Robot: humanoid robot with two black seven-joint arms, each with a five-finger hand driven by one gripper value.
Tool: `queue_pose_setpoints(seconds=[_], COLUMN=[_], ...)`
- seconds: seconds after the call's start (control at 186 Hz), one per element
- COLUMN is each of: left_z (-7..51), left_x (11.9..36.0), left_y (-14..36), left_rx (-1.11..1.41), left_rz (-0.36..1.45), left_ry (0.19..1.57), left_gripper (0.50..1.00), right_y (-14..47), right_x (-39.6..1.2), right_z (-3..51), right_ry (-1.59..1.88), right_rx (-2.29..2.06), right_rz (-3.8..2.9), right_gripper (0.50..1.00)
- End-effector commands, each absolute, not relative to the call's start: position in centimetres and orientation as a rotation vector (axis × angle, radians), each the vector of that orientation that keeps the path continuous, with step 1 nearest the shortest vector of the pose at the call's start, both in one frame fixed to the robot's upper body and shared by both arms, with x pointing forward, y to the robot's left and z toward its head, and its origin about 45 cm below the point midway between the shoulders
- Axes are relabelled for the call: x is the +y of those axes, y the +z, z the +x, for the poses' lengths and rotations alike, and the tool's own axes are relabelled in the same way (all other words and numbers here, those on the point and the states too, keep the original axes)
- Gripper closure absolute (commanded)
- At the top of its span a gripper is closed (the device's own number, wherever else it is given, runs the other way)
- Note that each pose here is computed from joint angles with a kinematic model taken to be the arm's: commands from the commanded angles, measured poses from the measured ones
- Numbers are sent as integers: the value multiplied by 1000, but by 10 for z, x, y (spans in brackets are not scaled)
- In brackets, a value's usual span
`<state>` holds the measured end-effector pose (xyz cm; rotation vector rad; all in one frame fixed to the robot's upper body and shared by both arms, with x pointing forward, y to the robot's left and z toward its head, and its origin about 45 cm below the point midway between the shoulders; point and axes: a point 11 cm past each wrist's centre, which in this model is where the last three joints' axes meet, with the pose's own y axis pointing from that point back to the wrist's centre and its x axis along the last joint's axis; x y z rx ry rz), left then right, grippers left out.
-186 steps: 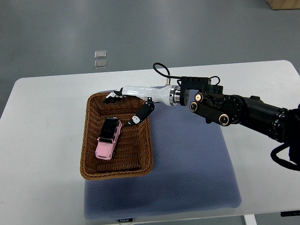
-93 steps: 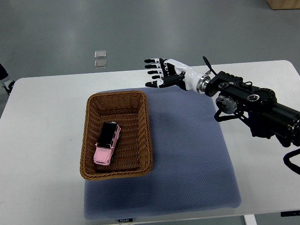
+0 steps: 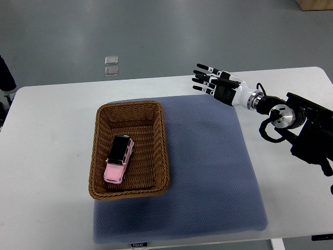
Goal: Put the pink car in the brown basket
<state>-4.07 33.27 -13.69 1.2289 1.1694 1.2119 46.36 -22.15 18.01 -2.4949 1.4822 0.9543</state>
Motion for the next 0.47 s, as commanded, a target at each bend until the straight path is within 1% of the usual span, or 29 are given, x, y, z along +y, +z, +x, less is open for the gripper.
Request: queue_pose_setpoints(seconds=[0.0,0.032,0.048,0.07,0.462], left_z=[-41,-41,-40,-41,-41], left_x=[333,333,333,333,330], left_y=[-137,-137,-137,-137,-137], left_rx=[1170,1170,1169,1170,1172], left_rz=[1228,1230,1229,1230,1225], left_ry=[1213,1211,1212,1211,1201], left_gripper=[500,500,500,500,500], right_y=[176,175,175,175,169], right_x=[-223,-222,-222,-222,-226], right_z=[462,461,461,461,459], right_ry=[973,972,971,971,981], right_rx=[1487,1483,1483,1488,1507], right_rz=[-2471,-2469,-2470,-2471,-2459], right_gripper=[601,599,585,581,581])
